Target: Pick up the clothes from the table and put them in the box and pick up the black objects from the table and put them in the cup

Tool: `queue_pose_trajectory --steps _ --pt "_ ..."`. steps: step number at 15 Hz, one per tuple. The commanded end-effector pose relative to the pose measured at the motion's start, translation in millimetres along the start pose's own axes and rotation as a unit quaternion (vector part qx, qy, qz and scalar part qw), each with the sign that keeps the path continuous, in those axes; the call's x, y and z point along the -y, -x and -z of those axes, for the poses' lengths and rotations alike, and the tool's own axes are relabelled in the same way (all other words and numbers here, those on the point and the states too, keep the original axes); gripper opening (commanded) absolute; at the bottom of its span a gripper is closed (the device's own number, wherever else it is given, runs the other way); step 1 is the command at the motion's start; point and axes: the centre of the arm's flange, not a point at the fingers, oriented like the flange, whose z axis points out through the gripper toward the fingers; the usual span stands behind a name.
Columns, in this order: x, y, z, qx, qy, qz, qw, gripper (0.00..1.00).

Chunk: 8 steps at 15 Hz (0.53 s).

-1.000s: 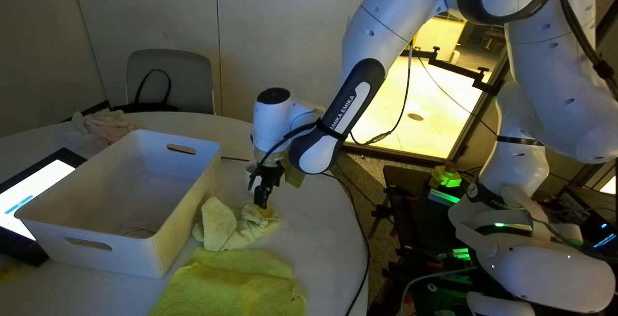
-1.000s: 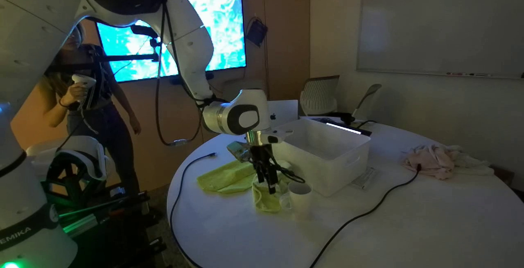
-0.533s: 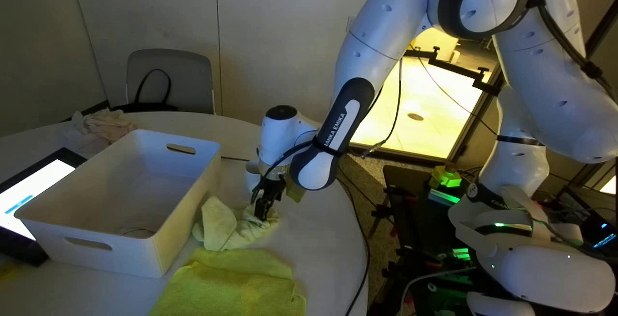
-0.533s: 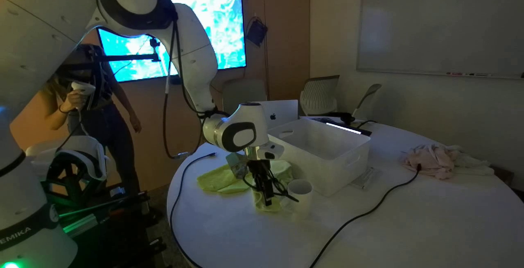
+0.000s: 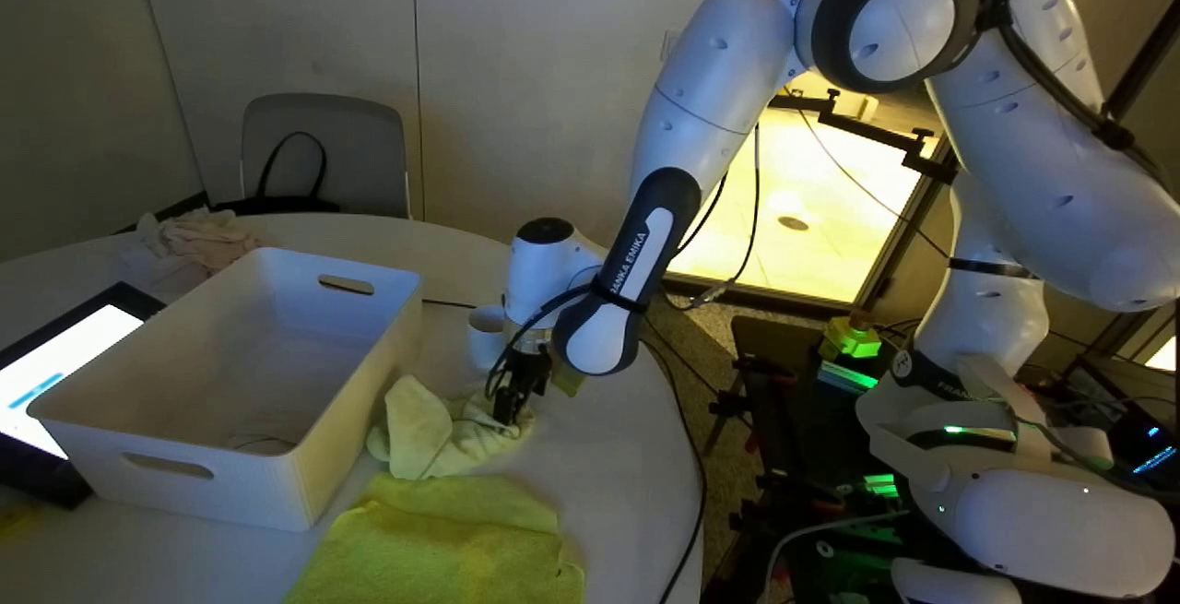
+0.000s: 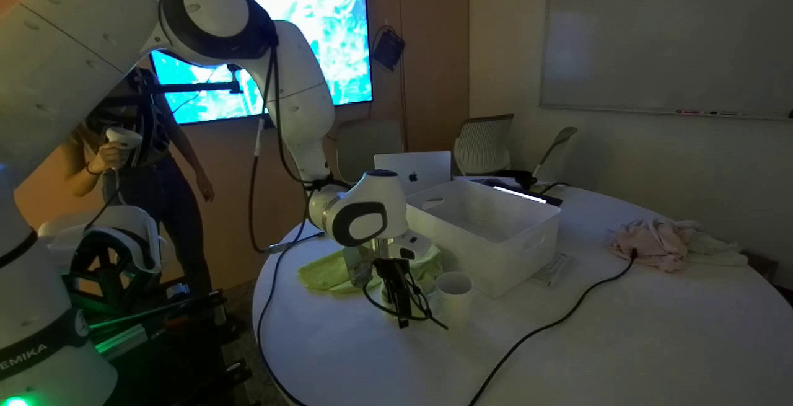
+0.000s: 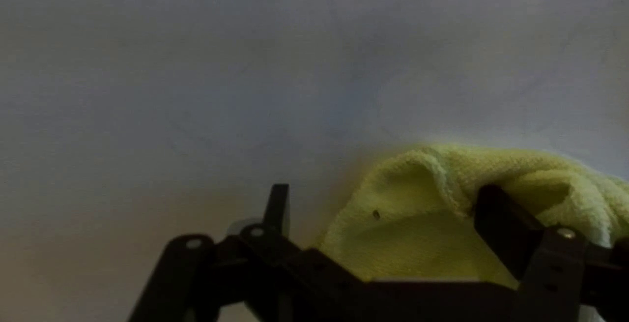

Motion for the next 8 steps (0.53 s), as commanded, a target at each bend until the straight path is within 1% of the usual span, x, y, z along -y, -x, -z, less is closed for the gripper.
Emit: queue_pose_trajectory --steps 1,2,3,4,5,6,7,8 --pt "-0.7 -2.6 -7.1 0.000 -0.016 0.000 0.9999 0.81" --pt "-1.0 -2.4 -7.0 0.000 -0.019 0.000 0.9998 0.76" --pt "0.2 -2.3 -6.7 0.001 -0.022 0.001 0.9998 0.63" --pt "1.5 -2.3 -6.3 0.001 -0.024 0.002 0.9997 0.59" --pt "2.5 -2.1 -6.3 0.002 -0.025 0.002 0.9997 0.51" --pt "2.0 -2.5 -5.4 0.001 -0.025 0.003 0.9997 0.46" --pt "0.5 -2.7 -4.5 0.001 -0.025 0.003 0.9997 0.43" --pt "-1.1 -2.8 -3.9 0.001 -0.025 0.003 0.9997 0.33"
